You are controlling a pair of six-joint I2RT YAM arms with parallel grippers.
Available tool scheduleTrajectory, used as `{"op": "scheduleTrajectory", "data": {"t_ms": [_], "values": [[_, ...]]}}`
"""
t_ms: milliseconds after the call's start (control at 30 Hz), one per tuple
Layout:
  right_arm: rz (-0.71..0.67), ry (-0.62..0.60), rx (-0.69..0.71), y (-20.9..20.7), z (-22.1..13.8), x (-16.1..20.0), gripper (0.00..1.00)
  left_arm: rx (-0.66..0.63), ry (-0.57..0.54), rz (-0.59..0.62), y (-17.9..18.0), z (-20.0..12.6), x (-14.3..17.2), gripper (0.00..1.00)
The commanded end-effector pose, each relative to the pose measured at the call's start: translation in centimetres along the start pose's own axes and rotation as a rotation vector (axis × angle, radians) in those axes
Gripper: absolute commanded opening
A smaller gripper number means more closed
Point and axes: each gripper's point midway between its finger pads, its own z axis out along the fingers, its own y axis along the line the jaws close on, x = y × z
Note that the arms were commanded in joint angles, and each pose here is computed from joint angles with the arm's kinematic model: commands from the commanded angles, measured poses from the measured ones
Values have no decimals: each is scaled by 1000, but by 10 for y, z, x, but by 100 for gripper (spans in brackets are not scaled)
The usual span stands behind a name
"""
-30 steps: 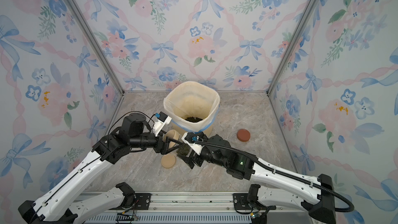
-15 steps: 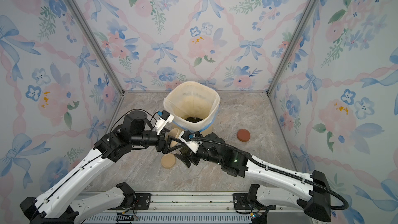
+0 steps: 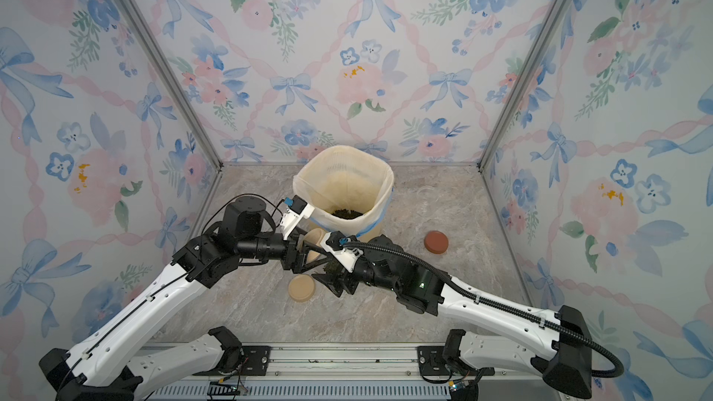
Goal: Empty moldy tea leaves from jars
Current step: Pick up the jar from the center of the board, then open the lid of the jar.
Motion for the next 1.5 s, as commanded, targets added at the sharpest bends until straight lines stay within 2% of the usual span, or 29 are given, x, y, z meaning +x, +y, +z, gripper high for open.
{"op": "scheduleTrajectory", "data": {"t_ms": [0,133,233,400,1033,1467], "values": [[4,-11,8,-5,-3,-6,79,79,-63,90,-25,-7,-22,57],[-1,-40,15,-5,-7,-12,72,81,-58,90,-24,-6,-21,64],[-2,-61,22,-7,-11,-16,68,70,-69,99,-24,-8,-22,80],[-4,-83,25,-7,-17,-21,67,55,-88,120,-25,-13,-24,98],[17,-59,2,-9,-26,-16,66,42,-103,154,-24,-15,-25,98],[22,-62,19,-12,-25,-17,66,43,-96,135,-21,-13,-22,84]]}}
